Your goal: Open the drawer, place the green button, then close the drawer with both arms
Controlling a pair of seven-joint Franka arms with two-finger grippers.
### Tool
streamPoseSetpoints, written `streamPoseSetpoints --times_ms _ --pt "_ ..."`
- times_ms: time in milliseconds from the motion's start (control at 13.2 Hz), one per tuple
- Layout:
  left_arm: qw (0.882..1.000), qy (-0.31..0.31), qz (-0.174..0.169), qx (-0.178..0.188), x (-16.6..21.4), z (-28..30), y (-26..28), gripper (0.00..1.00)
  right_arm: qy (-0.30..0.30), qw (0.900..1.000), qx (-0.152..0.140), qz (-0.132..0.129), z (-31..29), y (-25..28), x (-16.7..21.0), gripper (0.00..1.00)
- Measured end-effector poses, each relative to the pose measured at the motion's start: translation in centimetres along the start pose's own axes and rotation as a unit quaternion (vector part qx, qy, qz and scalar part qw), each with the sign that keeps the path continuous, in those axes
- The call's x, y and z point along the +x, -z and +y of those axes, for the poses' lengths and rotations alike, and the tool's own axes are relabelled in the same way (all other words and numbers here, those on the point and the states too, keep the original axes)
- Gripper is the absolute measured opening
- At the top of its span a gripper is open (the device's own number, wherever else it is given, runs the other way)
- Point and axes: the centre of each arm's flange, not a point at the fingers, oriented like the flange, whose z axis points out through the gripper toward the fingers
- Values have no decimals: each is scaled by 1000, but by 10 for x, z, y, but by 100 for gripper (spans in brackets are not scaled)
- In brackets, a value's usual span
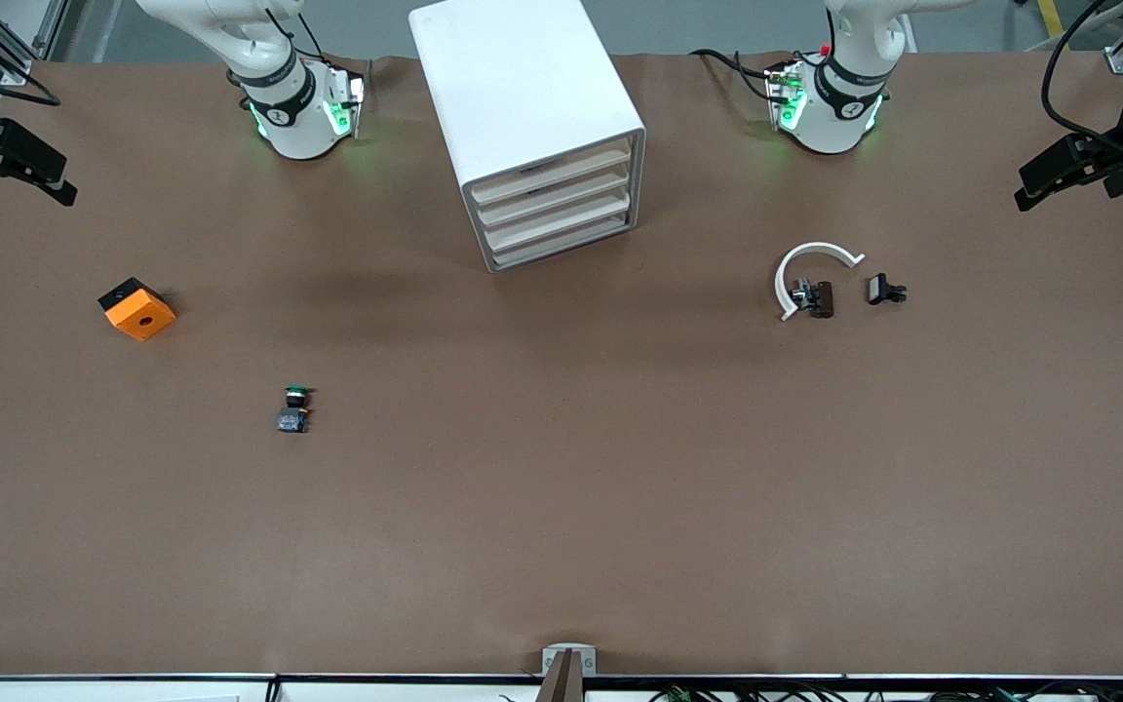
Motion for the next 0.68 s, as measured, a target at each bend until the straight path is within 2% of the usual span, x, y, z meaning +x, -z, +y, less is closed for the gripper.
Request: streamPoseSetpoints --times_ms 379,682 --pt "1000 9 -6 0 5 -10 -6 100 0 1000 0 0 0 0 0 100" --pt "999 21 -38 0 30 -22 -39 100 0 1000 0 2 0 0 0 100"
